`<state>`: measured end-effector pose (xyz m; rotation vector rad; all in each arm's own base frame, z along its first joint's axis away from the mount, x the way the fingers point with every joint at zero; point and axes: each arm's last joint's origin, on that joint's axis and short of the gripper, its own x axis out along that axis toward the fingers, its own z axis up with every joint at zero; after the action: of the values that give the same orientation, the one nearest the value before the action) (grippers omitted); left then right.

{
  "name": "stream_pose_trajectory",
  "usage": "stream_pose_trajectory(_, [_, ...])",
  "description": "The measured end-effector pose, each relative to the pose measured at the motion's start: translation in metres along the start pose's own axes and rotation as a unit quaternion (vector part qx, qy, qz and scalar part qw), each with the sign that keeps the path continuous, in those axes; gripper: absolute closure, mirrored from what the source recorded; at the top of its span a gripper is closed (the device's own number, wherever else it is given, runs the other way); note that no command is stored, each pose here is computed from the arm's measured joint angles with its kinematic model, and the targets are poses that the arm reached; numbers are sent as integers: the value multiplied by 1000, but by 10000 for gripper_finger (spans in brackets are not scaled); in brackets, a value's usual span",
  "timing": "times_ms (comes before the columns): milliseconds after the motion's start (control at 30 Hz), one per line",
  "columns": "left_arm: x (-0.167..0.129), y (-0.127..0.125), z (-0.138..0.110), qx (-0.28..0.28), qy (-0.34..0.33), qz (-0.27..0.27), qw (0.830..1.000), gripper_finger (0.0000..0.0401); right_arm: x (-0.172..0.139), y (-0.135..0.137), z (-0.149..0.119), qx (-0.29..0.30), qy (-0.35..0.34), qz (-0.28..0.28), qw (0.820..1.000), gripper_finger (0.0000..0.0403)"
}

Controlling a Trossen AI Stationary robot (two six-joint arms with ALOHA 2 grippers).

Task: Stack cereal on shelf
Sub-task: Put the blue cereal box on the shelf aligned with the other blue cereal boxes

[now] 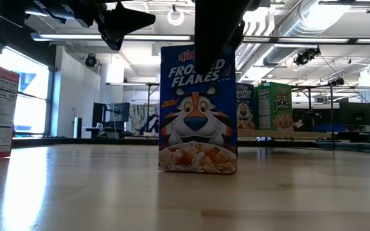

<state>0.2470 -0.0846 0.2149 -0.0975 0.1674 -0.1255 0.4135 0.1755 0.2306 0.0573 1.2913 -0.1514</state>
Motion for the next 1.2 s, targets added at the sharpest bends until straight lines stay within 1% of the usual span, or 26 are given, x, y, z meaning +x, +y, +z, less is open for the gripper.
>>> stream_pose_trajectory(267, [0, 0, -3, 6, 14, -4, 1000, 185, 1, -2, 2, 10, -2, 2, 1000, 146])
stream_pose_trajectory(367, [0, 0, -3, 7, 16, -4, 1000, 185, 1, -2, 2, 10, 6, 14, 1000, 177])
stream_pose_trajectory(533, [0, 0, -3, 7, 17, -3, 1000, 185, 1, -3, 2, -4, 8, 19, 1000, 225])
stream_pose_trajectory(633, [0, 0, -4, 8, 21, -3, 1000, 185, -2, -4, 3, -20, 6, 20, 1000, 245])
stream_pose_trajectory(700, [0, 0, -4, 9, 23, -3, 1000, 185, -8, -4, 4, -35, 7, 19, 999, 252])
stream_pose_trajectory(800, [0, 0, -6, 10, 29, -2, 1000, 185, -24, -5, 8, -57, -1, 23, 998, 253])
stream_pose_trajectory(867, [0, 0, -6, 10, 29, -2, 1000, 185, -38, -7, 10, -74, 2, 22, 997, 248])
stream_pose_trajectory(967, [0, 0, -6, 10, 29, -2, 1000, 185, -65, -9, 13, -96, -12, 28, 995, 244])
stream_pose_trajectory(1067, [0, 1, -6, 11, 30, -2, 1000, 185, -90, -9, 10, -125, -15, 21, 992, 244])
stream_pose_trajectory(1200, [0, 1, -6, 11, 31, -2, 999, 185, -102, -7, -9, -151, 8, 2, 989, 253])
